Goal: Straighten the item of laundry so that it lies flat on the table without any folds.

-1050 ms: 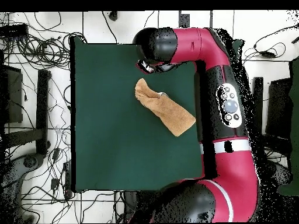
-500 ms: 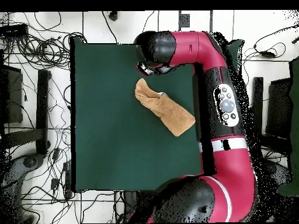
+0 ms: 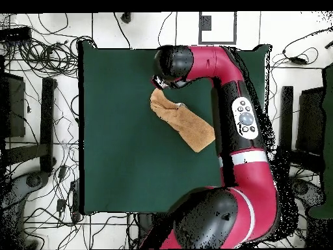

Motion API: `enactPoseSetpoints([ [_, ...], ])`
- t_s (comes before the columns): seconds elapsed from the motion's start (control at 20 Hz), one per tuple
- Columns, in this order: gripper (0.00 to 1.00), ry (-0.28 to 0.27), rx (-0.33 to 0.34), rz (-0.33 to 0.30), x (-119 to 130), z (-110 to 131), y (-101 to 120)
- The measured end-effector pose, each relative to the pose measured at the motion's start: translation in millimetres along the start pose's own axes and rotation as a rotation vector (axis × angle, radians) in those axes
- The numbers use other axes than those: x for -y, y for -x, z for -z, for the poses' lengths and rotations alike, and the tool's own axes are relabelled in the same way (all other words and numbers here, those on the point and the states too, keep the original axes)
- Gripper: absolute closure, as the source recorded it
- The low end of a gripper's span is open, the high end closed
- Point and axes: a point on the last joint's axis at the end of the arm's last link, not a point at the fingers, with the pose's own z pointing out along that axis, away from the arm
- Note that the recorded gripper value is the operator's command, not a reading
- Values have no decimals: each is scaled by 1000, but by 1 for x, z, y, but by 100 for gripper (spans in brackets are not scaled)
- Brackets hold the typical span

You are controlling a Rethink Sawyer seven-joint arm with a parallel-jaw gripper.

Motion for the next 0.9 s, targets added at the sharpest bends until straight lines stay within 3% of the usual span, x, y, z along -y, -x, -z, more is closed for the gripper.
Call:
enactPoseSetpoints([
  [0.3,0,14,1,-7,-1,-18,-8],
  [0.9,0,11,-14,6,-5,-19,-18],
])
